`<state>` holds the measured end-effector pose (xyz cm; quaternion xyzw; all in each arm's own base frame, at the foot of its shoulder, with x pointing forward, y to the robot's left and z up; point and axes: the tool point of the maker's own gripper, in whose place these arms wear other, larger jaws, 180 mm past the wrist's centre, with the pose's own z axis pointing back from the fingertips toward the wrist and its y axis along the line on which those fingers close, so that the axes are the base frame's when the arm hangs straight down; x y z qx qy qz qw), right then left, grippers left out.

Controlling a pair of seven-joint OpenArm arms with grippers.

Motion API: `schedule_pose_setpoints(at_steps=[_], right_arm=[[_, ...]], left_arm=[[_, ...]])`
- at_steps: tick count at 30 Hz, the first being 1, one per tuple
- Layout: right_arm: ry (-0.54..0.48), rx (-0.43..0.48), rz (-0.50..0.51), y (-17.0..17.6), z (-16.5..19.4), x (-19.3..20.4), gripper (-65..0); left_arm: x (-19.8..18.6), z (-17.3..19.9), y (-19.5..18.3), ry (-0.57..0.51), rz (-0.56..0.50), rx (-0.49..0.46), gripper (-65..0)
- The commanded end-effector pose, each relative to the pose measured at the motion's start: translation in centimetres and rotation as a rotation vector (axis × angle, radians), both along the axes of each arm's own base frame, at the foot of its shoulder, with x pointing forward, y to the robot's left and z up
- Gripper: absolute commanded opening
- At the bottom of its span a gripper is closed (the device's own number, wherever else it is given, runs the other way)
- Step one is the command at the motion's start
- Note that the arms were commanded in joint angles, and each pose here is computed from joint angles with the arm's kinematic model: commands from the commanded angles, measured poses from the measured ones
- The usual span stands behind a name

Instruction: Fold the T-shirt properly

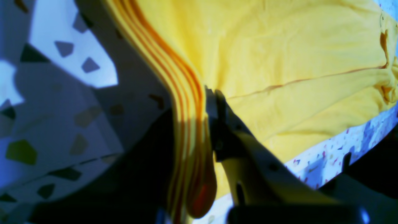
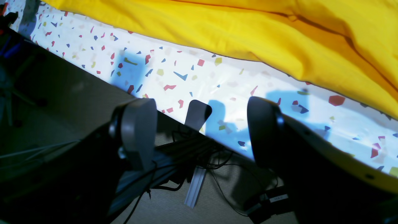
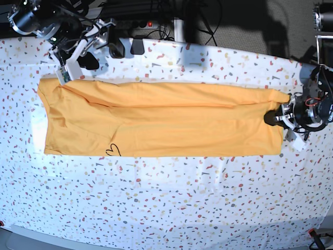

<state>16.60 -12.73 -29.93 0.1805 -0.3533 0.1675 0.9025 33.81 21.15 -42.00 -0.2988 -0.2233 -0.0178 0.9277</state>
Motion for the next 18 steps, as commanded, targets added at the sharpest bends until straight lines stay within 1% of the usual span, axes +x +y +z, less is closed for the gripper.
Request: schedule_pose_setpoints(at_steps=[1,3,6,11,14,18], right_arm=[[-0.047,0.015,0.015,0.4,1.1,0.4,-22.2],[-0.050,0.018,0.014,0.4,1.1,0.5,-22.2],[-0.052,0.021,0.015,0.5,1.2,0.5,-22.2],[-0.060,0.025,0.013,0.5,1.3,0.6,-22.2],[-0.063,0.026,0.012,0.5,1.4,0.6,-22.2],[-0.064,0.027,0.012,0.5,1.4,0.6,-22.2]], left_arm=[[1.5,1.9,0.5,-0.050,-0.011,0.013,-65.0],[2.0,2.8,0.1,-0.066,-0.036,0.021,-65.0],[2.7,4.4,-0.9,-0.118,-0.082,0.034,-65.0],[3.4,7.4,-4.4,-0.207,-0.178,0.032,-65.0],[3.4,8.6,-7.5,-0.233,-0.214,0.001,-65.0],[3.2,9.5,-12.5,-0.272,-0.262,-0.087,-65.0]])
